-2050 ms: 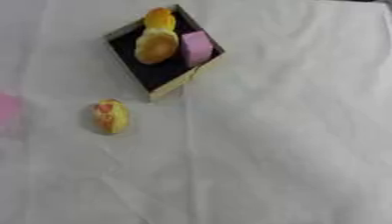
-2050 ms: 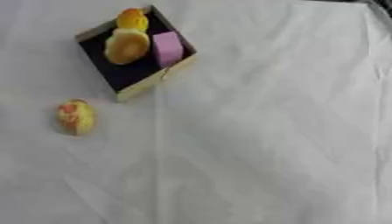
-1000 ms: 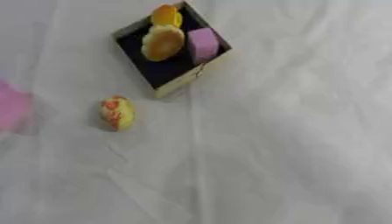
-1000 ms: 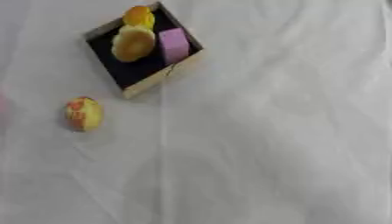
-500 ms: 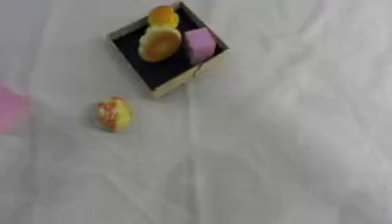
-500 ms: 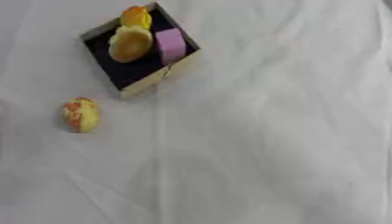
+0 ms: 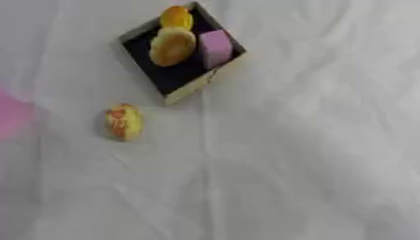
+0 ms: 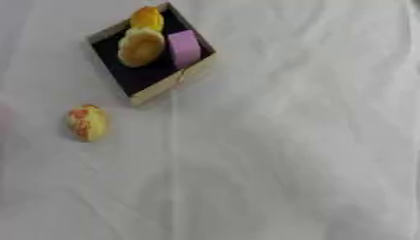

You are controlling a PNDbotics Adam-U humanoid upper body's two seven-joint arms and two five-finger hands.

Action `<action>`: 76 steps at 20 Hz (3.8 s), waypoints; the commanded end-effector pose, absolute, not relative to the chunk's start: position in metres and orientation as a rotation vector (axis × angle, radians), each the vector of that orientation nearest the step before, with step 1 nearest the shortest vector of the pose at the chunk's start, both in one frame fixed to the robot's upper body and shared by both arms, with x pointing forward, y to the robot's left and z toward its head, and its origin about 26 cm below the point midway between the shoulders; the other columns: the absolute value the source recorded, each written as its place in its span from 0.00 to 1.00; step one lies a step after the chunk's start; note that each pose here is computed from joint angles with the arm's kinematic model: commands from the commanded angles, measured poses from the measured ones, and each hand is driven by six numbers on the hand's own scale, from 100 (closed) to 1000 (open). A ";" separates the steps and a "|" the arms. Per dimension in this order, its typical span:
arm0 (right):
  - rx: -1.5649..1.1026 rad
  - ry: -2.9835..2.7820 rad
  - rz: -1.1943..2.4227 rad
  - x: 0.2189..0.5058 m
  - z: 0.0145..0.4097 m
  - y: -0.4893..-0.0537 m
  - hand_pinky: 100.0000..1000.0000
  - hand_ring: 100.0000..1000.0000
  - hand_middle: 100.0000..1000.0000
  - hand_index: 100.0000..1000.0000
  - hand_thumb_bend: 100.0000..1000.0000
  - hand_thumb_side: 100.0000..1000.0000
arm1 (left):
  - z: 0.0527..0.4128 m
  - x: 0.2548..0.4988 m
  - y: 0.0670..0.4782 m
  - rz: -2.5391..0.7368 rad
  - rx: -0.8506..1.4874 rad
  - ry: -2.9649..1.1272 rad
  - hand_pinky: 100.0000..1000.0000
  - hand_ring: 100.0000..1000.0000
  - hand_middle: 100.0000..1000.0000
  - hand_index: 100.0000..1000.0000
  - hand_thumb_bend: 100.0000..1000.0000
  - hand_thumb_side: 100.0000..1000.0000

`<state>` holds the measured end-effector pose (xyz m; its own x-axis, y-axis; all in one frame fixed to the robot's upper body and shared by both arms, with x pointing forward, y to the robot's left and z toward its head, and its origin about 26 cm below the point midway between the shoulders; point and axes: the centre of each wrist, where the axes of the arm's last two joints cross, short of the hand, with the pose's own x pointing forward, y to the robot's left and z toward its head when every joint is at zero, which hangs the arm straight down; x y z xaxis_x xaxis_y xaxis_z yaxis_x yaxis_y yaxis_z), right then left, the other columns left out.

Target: Pick up objects on the table and place them in the box.

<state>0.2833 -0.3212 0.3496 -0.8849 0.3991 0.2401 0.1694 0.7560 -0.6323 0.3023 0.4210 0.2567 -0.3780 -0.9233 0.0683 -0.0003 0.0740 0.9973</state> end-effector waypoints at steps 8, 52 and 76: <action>-0.469 -2.580 0.873 0.278 0.354 -0.323 0.99 0.99 0.72 0.82 0.00 0.38 | 0.284 0.304 0.433 -1.541 1.010 -1.534 0.88 0.86 0.82 0.88 0.33 0.06; -0.350 -2.501 0.847 0.284 0.341 -0.319 1.00 0.99 0.69 0.80 0.00 0.40 | 0.303 0.343 0.400 -1.872 1.023 -1.461 0.88 0.88 0.83 0.89 0.59 0.10; -0.318 -2.457 0.810 0.285 0.332 -0.319 1.00 0.99 0.68 0.79 0.00 0.40 | 0.283 0.374 0.404 -1.950 1.116 -1.266 0.85 0.86 0.81 0.84 0.66 0.24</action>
